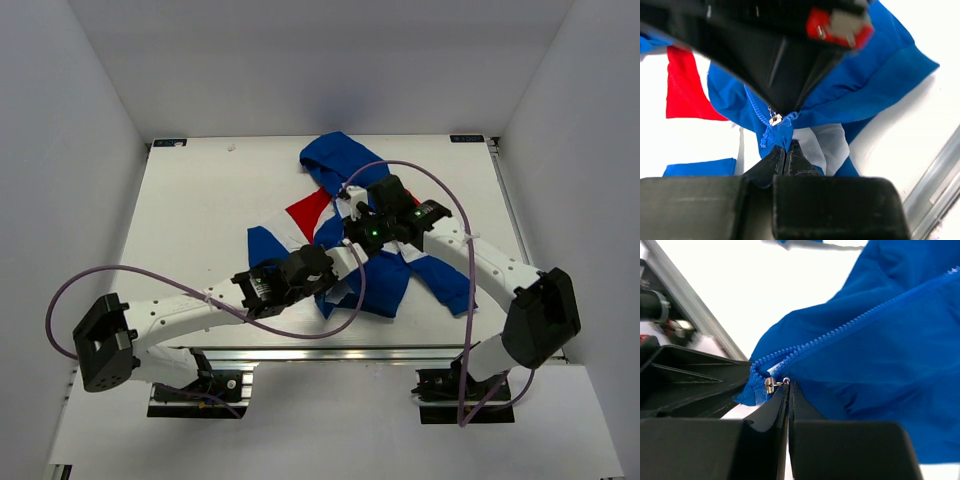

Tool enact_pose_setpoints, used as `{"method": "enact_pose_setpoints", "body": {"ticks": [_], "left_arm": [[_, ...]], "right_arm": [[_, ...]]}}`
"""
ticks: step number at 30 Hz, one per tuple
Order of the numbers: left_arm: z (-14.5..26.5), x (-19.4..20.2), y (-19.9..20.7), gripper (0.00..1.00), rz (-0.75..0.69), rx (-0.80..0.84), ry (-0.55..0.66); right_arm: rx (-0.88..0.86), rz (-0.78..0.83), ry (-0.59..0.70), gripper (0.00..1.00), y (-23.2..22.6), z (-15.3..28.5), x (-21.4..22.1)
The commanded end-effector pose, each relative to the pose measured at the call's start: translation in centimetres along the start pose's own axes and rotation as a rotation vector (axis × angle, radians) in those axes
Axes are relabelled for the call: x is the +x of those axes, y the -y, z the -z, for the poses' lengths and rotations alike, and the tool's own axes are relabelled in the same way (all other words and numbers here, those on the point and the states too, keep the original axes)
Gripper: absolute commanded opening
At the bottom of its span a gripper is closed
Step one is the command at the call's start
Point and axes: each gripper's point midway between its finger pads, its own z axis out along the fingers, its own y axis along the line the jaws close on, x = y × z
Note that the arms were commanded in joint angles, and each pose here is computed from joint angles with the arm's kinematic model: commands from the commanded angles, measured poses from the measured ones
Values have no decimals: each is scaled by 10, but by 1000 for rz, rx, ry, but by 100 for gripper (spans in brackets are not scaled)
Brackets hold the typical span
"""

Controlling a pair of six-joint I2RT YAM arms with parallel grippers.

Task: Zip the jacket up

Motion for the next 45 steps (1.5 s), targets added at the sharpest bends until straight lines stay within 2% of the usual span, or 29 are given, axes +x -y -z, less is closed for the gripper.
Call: {"method": "enact_pose_setpoints", "body": {"ticks": [1, 5, 9, 13, 14, 16, 17, 19, 23, 24, 26, 27, 33, 35, 38, 45], "left_arm": [[51, -61, 21, 0, 57, 143, 250], [53, -54, 25, 0, 89, 160, 245], [43, -39, 22, 0, 138, 112, 208], [37, -34, 14, 0, 187, 47, 179], [37, -33, 13, 6, 195, 40, 176], [42, -32, 13, 51, 263, 38, 175], [48, -35, 14, 77, 314, 48, 186], [54, -30, 19, 84, 365, 74, 170], [72, -11, 35, 85, 514, 146, 105], [75, 2, 41, 86, 587, 152, 50], [87, 3, 44, 88, 681, 174, 59], [89, 2, 50, 91, 780, 193, 55], [92, 28, 78, 93, 1070, 273, -36], [90, 39, 86, 93, 1118, 288, -72], [86, 37, 89, 91, 1168, 304, -58], [70, 18, 74, 86, 1103, 233, 17]], "right_arm": [[424, -57, 236, 0, 125, 22, -67], [404, -10, 247, 0, 125, 23, -79], [192, 89, 273, 0, 77, 32, -66], [12, 98, 262, 0, 41, 32, -32], [-14, 91, 274, 0, 32, 37, -29], [-29, 74, 241, 0, 28, 32, -11], [-28, 73, 237, 0, 21, 32, -6], [-48, 78, 208, 0, 13, 26, 6], [-81, 75, 124, 0, -7, 3, 36], [-74, 58, 117, 0, -8, -1, 40], [-90, 63, 91, 0, -16, -8, 51], [-80, 42, 75, 0, -16, -12, 58], [-268, 66, 4, 0, -59, -27, 99], [-288, 75, -13, 0, -63, -32, 106], [-294, 85, 8, 0, -63, -35, 104], [-306, 137, 59, 0, -68, -32, 89]]}}
